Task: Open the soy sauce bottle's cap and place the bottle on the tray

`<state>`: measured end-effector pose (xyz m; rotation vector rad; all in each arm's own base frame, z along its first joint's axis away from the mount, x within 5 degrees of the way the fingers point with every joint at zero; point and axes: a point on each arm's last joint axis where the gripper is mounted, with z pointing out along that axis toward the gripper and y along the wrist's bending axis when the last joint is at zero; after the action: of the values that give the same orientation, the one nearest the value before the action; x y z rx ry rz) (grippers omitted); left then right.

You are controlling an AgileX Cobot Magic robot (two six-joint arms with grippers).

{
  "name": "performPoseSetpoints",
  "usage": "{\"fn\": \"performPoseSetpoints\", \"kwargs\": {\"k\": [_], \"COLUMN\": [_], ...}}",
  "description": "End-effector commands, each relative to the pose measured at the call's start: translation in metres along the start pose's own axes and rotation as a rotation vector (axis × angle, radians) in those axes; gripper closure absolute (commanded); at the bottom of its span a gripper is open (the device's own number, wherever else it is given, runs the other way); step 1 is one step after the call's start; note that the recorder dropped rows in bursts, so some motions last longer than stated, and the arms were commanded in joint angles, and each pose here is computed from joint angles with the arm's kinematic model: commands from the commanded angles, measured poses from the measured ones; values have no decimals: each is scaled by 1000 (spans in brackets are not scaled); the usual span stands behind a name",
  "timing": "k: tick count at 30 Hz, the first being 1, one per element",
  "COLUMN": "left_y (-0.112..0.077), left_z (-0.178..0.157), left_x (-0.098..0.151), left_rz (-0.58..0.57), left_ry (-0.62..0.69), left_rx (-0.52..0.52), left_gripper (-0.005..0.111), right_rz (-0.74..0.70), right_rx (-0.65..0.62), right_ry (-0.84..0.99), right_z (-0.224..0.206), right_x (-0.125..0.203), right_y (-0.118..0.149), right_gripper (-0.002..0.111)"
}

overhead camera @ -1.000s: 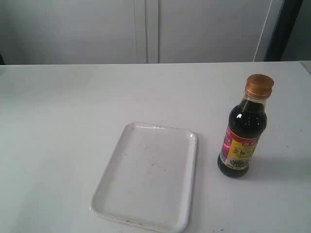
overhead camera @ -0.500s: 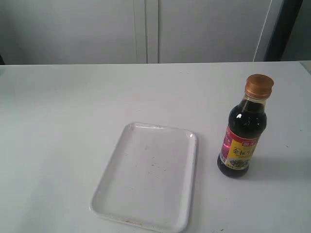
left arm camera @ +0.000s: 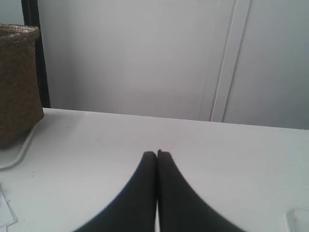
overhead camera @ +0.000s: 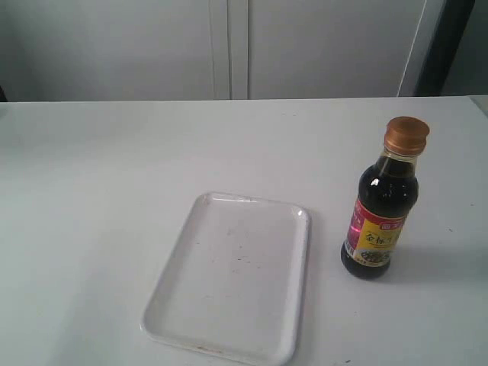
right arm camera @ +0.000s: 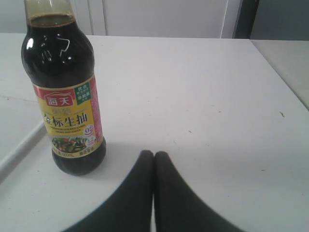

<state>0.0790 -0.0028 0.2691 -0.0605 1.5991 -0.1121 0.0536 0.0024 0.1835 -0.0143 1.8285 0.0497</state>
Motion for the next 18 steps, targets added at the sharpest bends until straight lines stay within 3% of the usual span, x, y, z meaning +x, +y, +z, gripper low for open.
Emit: {"fn": "performPoseSetpoints", "kwargs": {"k": [1,12,18], "left_y": [-1,-2,-11], "left_z": [18,89,112], "left_x": [-17,-29,-29], "left_rz": [22,122,146], "left_ry": [14,198,252], "left_rx": [-10,-17,29], "left_gripper": [107,107,107], "right_rz": [7,7,7], "right_rx": [11,11,11], "right_ry": [-3,-3,-3], "right_z": [0,0,0], "right_x": [1,1,1], "right_y": [-1,-1,-1], "right_gripper": [108,108,108]}}
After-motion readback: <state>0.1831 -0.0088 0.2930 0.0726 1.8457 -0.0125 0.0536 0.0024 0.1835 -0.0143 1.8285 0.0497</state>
